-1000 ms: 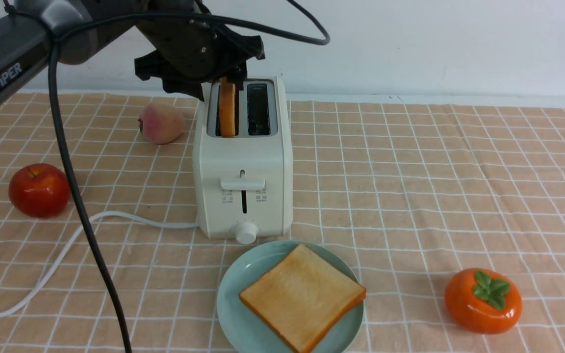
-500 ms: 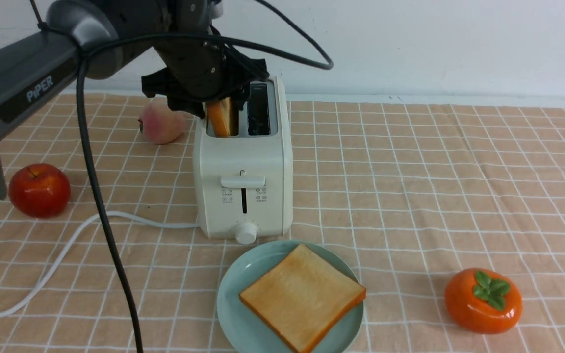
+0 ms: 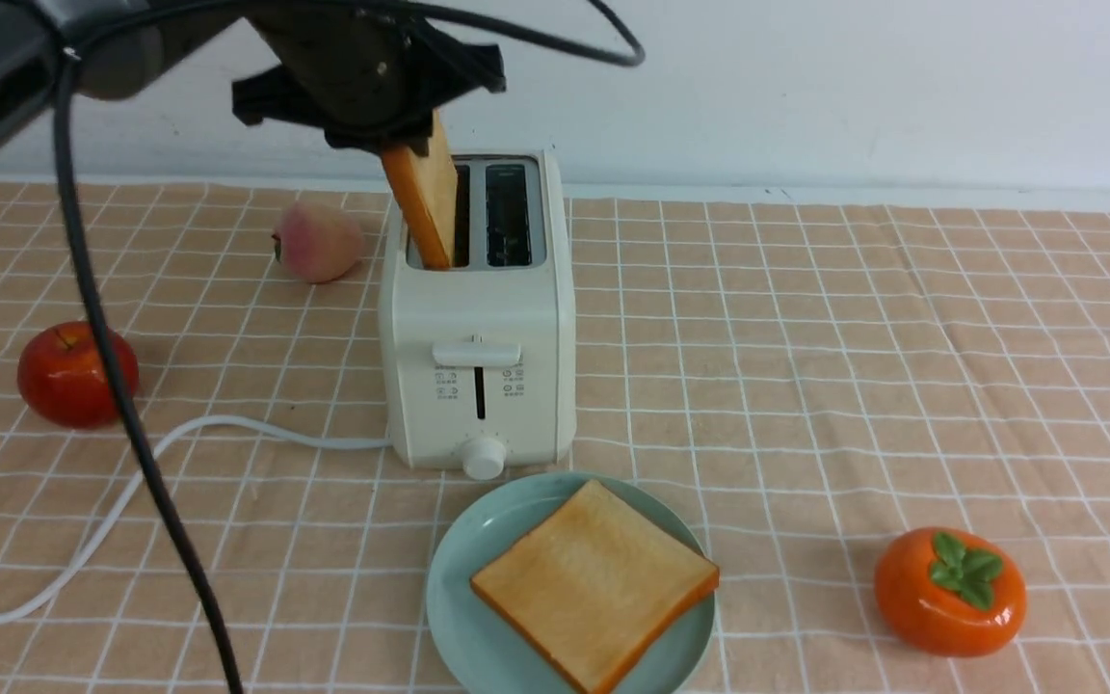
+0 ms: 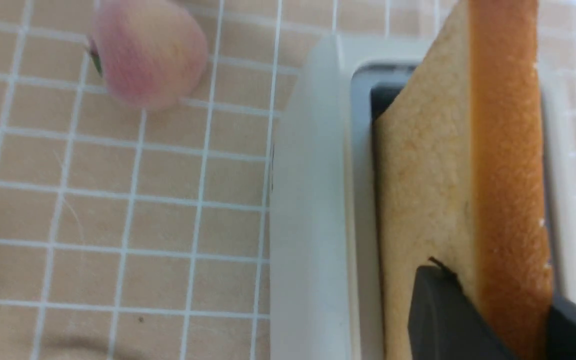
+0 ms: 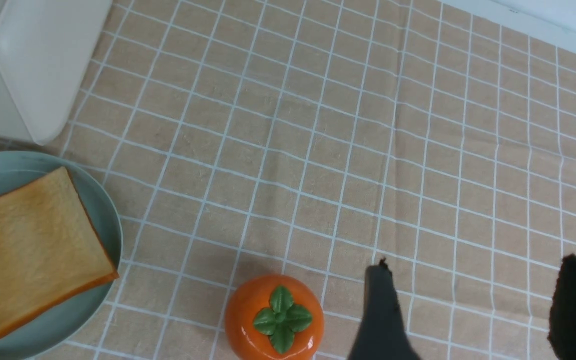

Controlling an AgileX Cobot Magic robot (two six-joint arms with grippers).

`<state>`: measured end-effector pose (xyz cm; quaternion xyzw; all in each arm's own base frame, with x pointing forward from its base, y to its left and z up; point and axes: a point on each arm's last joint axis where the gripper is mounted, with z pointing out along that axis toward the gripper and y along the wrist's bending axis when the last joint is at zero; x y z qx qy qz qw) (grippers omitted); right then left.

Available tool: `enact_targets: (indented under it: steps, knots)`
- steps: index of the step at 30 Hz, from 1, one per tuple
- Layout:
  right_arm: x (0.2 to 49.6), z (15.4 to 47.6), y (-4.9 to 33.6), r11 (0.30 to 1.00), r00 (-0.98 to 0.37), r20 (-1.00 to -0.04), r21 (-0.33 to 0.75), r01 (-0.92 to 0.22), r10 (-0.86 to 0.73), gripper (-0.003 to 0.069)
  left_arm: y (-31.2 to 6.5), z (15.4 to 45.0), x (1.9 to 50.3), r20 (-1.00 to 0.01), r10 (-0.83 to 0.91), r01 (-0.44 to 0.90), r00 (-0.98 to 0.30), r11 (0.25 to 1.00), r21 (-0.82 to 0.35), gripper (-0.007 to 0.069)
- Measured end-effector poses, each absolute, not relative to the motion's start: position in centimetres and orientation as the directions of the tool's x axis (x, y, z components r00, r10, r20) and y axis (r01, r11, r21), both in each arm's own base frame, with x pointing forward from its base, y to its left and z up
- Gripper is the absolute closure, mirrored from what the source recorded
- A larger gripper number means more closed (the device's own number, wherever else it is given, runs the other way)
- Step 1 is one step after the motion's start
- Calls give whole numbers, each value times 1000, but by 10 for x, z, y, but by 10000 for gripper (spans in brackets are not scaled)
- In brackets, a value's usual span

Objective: Take toasted bread from bread machine on light coffee tablecloth place on plate.
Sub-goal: 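Reach for a toast slice standing in the toaster with the left gripper, then place the slice of bread on the plate with the left gripper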

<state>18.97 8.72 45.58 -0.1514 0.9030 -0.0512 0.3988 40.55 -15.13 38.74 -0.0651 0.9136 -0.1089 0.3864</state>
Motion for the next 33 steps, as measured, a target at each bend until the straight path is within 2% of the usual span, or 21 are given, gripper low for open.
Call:
enact_targets:
  steps: [3, 4, 5, 7, 12, 13, 17, 20, 21, 24, 25, 26, 27, 29, 33]
  knots:
    - [190, 456, 87, 949, -636, -705, -213, -233, -314, 217, -137, 434, 372, -743, -193, 5, -641, 967, -255, 524]
    - [190, 456, 87, 949, -636, -705, -213, -233, -314, 217, -136, 436, 369, -745, -193, 7, -639, 966, -257, 524]
    - [190, 456, 87, 949, -636, -705, -213, -233, -314, 217, -127, 460, 346, -756, -196, 19, -625, 964, -266, 524]
    - [190, 456, 87, 949, -636, -705, -213, -232, -314, 217, -120, 478, 322, -752, -189, 35, -631, 962, -271, 524]
    - [190, 456, 87, 949, -636, -705, -213, -232, -314, 217, -115, 494, 283, -692, -144, 110, -707, 945, -308, 524]
    - [190, 456, 87, 949, -636, -705, -213, -232, -314, 217, -123, 488, 277, -658, -96, 188, -746, 919, -348, 524]
    - [190, 456, 87, 949, -636, -705, -213, -232, -314, 217, -150, 448, 277, -523, 43, 335, -851, 812, -479, 524]
    - [190, 456, 87, 949, -636, -705, -213, -232, -314, 217, -167, 396, 282, -394, 120, 351, -911, 728, -589, 524]
    - [190, 456, 87, 949, -636, -705, -213, -232, -314, 217, -168, 392, 283, -390, 117, 348, -913, 723, -597, 524]
    - [190, 456, 87, 949, -637, -704, -213, -233, -314, 218, -183, 334, 287, -308, 100, 297, -946, 648, -702, 524]
    - [190, 456, 88, 949, -638, -704, -210, -234, -313, 218, -188, 314, 289, -305, 73, 280, -949, 639, -717, 524]
    - [190, 456, 88, 949, -638, -704, -210, -234, -313, 218, -189, 307, 289, -290, 67, 264, -955, 637, -724, 524]
    - [190, 455, 88, 950, -639, -703, -206, -237, -312, 218, -195, 283, 289, -294, 39, 249, -955, 642, -725, 524]
    - [189, 455, 89, 950, -641, -702, -198, -241, -309, 218, -200, 257, 289, -280, 15, 219, -960, 664, -715, 524]
    - [189, 455, 89, 950, -642, -702, -194, -244, -308, 218, -210, 222, 289, -290, -33, 177, -957, 723, -668, 518]
